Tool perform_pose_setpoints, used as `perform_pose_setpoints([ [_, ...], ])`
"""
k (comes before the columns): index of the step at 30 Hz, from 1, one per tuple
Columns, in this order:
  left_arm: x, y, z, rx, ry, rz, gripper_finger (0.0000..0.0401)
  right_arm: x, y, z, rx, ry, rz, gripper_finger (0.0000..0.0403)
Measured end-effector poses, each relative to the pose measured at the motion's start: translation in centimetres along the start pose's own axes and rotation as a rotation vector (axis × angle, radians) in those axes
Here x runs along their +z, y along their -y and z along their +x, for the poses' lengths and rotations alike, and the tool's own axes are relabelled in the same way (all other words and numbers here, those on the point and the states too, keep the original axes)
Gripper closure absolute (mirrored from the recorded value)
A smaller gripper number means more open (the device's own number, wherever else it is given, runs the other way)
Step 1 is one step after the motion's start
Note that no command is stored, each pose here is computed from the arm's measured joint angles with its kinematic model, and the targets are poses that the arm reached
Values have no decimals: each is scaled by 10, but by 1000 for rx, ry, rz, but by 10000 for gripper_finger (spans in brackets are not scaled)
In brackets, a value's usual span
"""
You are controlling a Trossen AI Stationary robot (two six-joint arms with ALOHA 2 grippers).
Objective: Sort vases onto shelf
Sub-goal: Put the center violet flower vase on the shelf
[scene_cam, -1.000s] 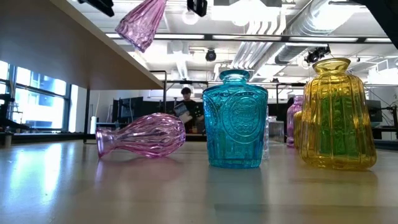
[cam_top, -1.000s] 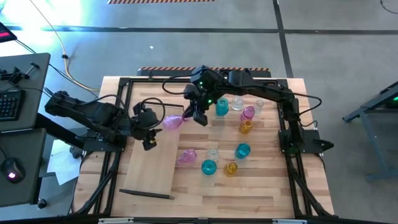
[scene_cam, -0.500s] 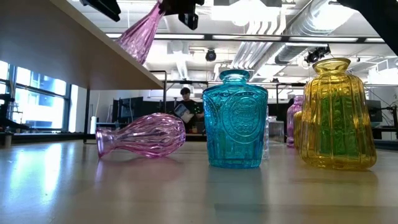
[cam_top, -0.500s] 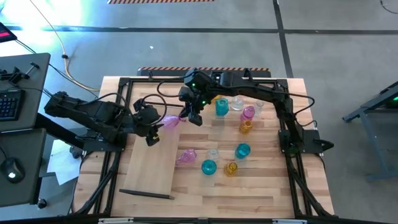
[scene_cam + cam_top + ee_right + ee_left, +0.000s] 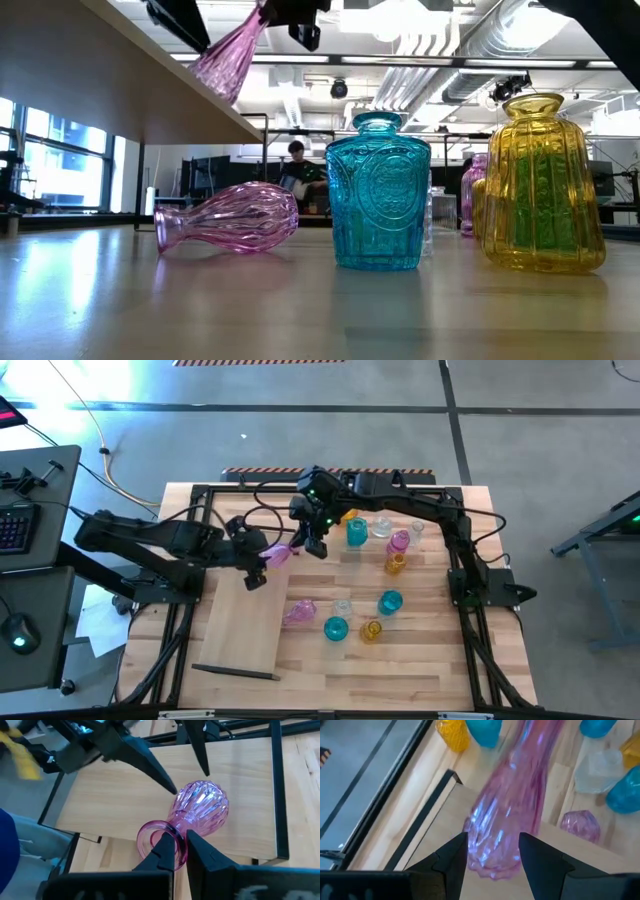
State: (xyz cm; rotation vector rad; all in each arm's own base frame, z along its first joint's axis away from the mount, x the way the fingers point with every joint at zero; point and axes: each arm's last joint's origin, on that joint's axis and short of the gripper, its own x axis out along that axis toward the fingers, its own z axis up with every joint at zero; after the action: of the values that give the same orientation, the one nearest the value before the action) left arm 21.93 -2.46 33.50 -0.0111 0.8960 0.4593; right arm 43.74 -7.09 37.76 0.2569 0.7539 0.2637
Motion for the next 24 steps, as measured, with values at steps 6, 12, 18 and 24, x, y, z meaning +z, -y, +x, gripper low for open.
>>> perform_pose_setpoints([
  [6,-16,3,20,-2,-58,-20,231,-2,1,0,-4,-21,13,403],
  [12,-20,7,28,-21,-33,-35,231,-4,1,-3,7,-36,24,403],
  [18,-18,8,28,-37,-15,-24,231,-3,2,-4,33,-29,27,403],
  [24,-17,8,28,-39,-5,-30,231,3,3,-3,39,28,6,403],
])
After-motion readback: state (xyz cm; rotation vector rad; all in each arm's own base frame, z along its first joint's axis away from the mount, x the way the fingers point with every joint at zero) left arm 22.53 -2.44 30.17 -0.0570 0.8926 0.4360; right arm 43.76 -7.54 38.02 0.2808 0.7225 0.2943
